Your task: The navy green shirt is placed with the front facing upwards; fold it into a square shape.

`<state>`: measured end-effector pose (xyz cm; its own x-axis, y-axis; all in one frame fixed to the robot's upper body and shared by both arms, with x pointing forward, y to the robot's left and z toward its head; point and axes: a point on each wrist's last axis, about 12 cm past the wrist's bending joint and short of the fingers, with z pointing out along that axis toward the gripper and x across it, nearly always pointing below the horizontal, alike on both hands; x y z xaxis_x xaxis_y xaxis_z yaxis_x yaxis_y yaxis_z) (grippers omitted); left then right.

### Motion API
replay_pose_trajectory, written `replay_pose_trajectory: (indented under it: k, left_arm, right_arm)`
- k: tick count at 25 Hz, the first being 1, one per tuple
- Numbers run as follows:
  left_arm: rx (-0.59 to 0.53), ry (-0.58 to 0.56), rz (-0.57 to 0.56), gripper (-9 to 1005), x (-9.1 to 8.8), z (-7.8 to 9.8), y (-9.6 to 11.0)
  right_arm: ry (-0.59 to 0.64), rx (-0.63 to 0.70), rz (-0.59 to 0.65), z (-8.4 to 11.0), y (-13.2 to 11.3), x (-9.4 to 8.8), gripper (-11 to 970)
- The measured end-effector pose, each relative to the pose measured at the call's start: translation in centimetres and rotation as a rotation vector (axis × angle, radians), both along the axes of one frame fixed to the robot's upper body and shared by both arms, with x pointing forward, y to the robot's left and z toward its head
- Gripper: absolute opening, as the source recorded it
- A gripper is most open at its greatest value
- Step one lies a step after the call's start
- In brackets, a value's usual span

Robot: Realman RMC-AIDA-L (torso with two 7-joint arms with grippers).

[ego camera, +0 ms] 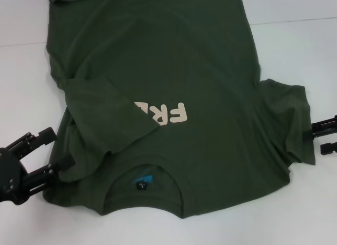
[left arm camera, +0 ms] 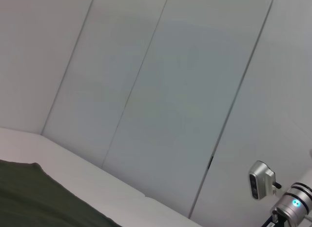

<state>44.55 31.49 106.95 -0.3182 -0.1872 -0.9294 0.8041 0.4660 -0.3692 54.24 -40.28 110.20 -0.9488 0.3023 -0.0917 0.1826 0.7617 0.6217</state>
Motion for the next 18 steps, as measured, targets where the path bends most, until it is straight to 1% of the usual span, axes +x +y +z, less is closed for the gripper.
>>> replay_pose_trajectory:
  k: [8, 18]
  left_arm:
    - [-0.001, 0.0, 0.0, 840, 0.0, 0.0, 0.0]
    - [0.001, 0.0, 0.001, 840, 0.0, 0.0, 0.0]
  right_arm:
    - [-0.006, 0.01, 0.008, -0.2, 1.1, 0.6, 700]
    - [-0.03, -0.008, -0.026, -0.5, 1.5, 1.6, 699]
